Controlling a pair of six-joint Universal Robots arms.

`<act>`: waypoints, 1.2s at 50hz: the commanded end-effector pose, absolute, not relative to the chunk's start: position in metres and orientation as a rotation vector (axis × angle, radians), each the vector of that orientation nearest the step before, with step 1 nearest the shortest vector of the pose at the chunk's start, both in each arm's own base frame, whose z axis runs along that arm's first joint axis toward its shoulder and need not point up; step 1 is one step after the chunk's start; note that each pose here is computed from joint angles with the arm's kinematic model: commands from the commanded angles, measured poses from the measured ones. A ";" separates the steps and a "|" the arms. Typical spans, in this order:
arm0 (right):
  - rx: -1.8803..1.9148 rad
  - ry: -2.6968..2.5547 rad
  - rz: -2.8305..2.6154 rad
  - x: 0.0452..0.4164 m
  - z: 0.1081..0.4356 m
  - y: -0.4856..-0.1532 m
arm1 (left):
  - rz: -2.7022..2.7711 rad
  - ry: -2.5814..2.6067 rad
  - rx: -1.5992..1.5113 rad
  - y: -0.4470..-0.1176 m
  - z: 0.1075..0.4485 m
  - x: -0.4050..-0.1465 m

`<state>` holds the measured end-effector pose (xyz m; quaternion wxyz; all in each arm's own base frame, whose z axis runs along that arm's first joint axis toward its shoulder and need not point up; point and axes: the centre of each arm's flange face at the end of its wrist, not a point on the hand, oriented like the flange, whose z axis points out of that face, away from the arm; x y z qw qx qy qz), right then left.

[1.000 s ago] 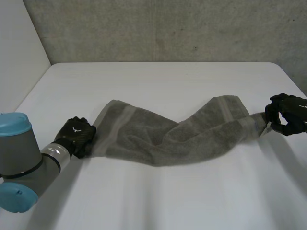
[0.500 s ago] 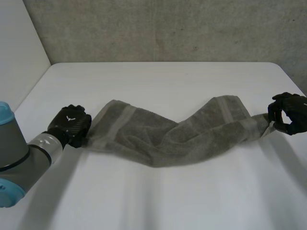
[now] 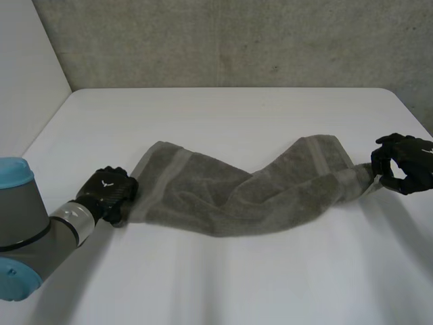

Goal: Fold the towel.

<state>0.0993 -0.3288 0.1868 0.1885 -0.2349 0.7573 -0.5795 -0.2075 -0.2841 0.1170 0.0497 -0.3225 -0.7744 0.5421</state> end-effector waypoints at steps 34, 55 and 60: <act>-0.660 2.146 -1.611 0.097 0.197 -0.323 | 1.842 -2.220 -0.824 -0.283 0.184 -0.208; -0.738 2.004 -1.680 0.070 0.293 -0.291 | 1.932 -2.109 -0.743 -0.237 0.284 -0.182; -0.797 1.928 -1.695 0.076 0.318 -0.290 | 2.006 -1.994 -0.648 -0.239 0.320 -0.183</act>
